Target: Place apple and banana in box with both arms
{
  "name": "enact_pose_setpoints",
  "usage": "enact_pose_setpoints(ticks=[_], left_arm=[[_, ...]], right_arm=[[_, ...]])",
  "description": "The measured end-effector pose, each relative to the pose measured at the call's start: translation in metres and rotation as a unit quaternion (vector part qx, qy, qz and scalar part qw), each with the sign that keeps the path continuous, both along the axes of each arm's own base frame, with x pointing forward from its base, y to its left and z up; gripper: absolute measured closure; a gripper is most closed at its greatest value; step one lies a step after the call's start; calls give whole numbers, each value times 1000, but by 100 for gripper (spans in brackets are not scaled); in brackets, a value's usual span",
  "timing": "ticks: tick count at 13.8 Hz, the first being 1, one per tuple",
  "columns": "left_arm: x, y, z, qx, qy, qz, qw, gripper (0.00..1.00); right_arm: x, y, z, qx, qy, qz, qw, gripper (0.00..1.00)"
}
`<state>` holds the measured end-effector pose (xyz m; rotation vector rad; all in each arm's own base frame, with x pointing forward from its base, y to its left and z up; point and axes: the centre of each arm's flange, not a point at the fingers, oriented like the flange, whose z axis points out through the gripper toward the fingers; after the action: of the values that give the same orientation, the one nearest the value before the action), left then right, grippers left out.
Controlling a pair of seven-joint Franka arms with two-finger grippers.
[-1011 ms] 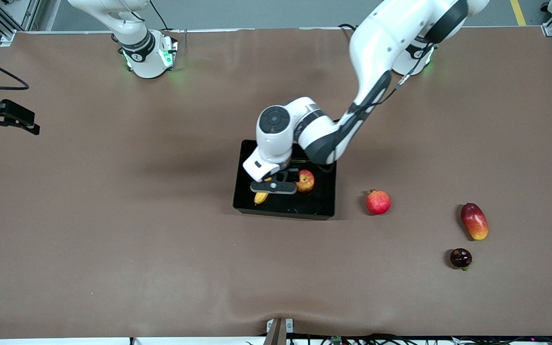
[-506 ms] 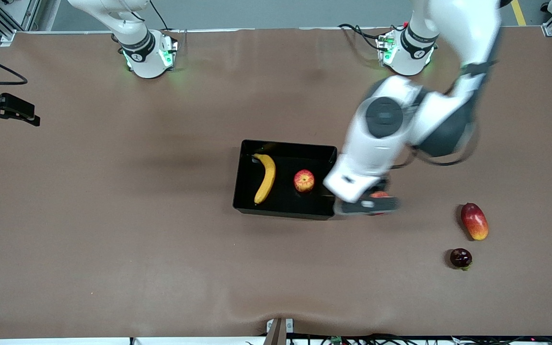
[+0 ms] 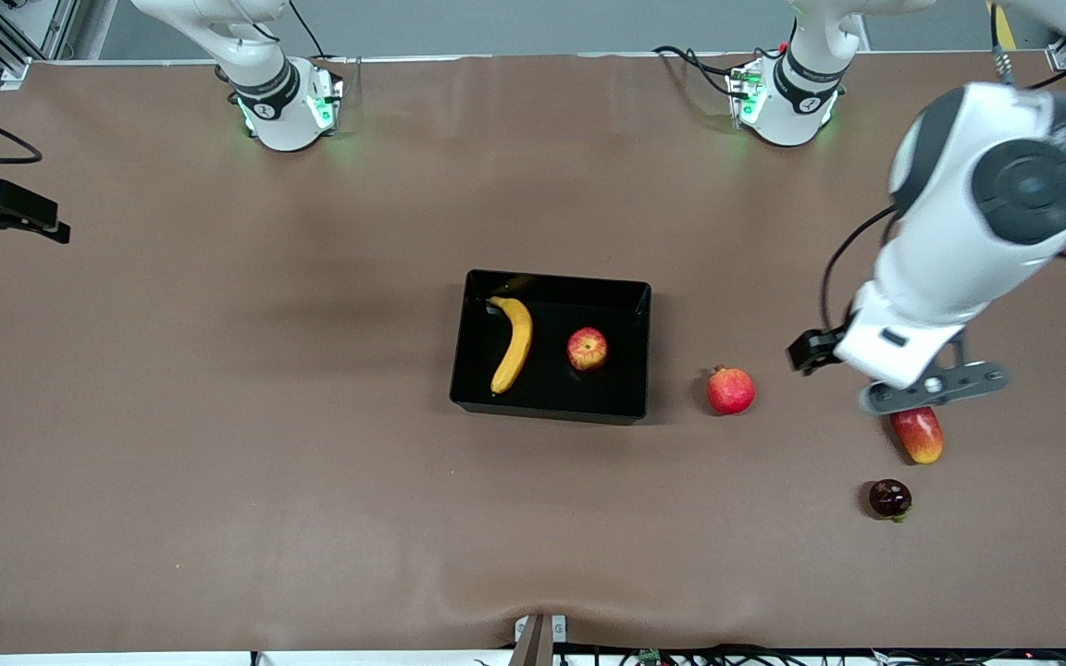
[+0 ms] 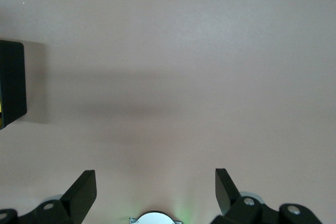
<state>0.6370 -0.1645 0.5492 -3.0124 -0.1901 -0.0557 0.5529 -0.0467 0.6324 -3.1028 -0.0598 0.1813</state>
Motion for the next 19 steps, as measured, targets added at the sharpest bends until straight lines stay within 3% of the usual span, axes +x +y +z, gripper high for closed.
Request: enact_pose_setpoints(ticks=[3,9,13,19], left_arm=[[-16,45,37,3,12,-13,1000,0],[-51,123,82,-45,10,-16,999,0],[-77,130,89,-43,14,-22,999,0],[-116,127,89,-33,22,-22,999,0]], right_arm=[[0,0,8,1,-9,0,1000,0],[1,5,12,4,-15,-2,1000,0],[5,19,14,1,-27,-26,999,0],[6,18,12,0,-26,-32,999,0]])
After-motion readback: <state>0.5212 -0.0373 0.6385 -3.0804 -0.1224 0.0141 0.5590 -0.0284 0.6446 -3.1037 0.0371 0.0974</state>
